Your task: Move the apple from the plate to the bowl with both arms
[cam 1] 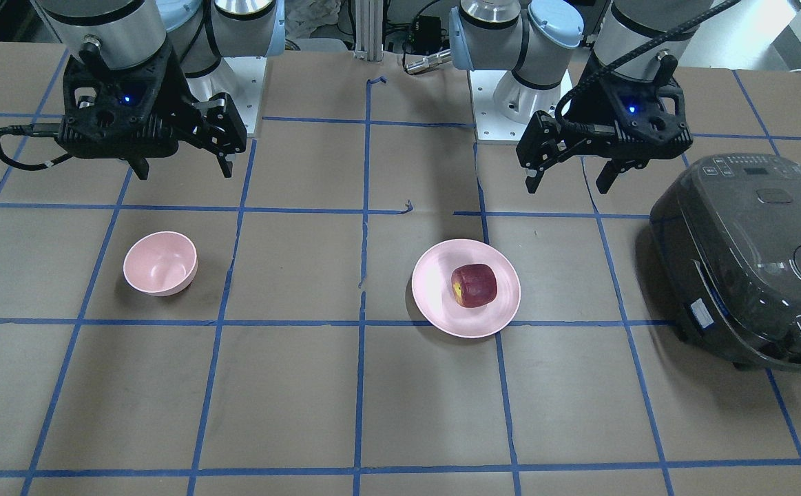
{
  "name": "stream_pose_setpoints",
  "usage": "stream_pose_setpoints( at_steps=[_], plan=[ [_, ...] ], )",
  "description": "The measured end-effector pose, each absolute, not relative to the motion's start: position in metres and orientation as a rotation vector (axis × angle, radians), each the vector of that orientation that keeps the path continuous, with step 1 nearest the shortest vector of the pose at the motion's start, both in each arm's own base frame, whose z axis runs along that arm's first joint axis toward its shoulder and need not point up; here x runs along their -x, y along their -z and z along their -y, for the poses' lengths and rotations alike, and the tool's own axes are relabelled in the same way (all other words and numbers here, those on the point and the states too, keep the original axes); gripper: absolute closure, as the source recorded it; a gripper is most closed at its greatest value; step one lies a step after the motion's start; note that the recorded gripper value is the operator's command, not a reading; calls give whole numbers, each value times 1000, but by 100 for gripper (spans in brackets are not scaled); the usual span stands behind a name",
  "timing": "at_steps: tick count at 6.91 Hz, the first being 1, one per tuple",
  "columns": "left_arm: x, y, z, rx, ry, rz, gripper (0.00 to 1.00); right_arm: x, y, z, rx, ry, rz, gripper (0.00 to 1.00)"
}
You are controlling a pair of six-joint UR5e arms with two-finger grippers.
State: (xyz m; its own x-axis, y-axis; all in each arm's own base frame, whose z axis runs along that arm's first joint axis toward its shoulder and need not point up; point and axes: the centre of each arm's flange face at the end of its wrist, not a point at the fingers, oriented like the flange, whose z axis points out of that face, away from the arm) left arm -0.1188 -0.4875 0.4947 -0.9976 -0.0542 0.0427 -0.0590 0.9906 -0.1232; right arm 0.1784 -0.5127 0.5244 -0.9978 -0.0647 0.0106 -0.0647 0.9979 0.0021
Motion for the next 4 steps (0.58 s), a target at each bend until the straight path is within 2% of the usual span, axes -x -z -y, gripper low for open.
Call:
stream_pose_setpoints(
  at_steps=[4],
  plan=[
    [120, -493, 489, -83, -199, 3088, 0, -179, -524, 513, -102, 2, 3129, 0]
  ],
)
